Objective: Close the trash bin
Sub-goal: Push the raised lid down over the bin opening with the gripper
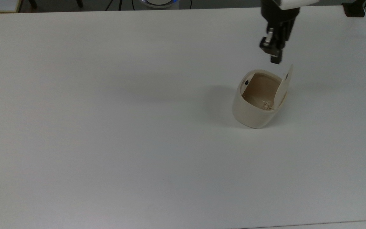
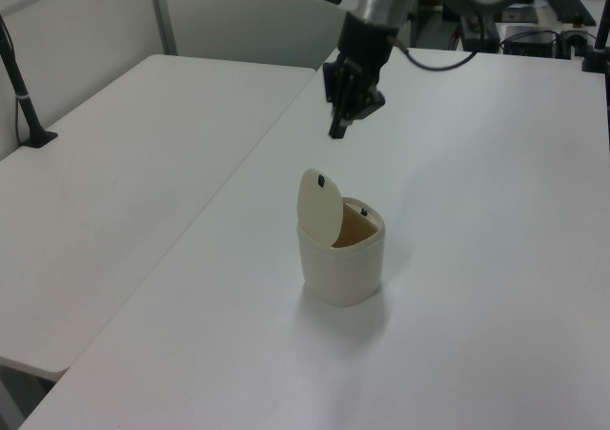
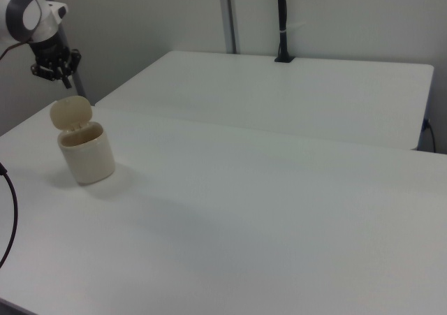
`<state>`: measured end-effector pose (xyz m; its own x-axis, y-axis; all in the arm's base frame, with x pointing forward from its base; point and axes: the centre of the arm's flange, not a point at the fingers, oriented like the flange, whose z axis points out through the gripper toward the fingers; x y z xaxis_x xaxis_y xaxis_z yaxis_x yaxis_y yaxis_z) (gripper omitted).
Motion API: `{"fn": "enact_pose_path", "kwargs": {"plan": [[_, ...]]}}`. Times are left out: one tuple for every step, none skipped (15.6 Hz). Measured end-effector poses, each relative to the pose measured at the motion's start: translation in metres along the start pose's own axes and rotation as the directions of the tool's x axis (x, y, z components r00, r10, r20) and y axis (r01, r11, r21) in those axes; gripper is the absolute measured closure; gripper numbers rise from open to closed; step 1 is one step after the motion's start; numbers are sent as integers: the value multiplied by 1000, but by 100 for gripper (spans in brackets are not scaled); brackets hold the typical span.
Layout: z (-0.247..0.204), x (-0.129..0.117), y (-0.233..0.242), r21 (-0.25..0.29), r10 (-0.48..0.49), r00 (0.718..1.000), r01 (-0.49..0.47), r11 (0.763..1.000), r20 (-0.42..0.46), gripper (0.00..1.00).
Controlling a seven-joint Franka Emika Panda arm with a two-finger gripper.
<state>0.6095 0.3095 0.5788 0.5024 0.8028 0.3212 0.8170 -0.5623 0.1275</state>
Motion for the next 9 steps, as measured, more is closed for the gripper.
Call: {"fn": "enact_pose_path", "kwargs": {"plan": [[5,9,-7,-5,-8,1000,8,1000,-16,100],[10,16,-14,-7,-15,1000,15,1000,-27,100],[17,21,-19,-10,-21,999,20,1000,-37,100],[24,24,-21,-11,-24,999,24,1000,-40,100],[34,24,-22,-10,-25,999,25,1000,-35,100],[43,24,-21,-9,-24,999,24,1000,-29,100],[51,25,-20,-9,-24,999,23,1000,-25,100],[56,24,-20,-8,-23,999,23,1000,-22,100],[59,24,-20,-7,-23,1000,23,1000,-18,99]]}}
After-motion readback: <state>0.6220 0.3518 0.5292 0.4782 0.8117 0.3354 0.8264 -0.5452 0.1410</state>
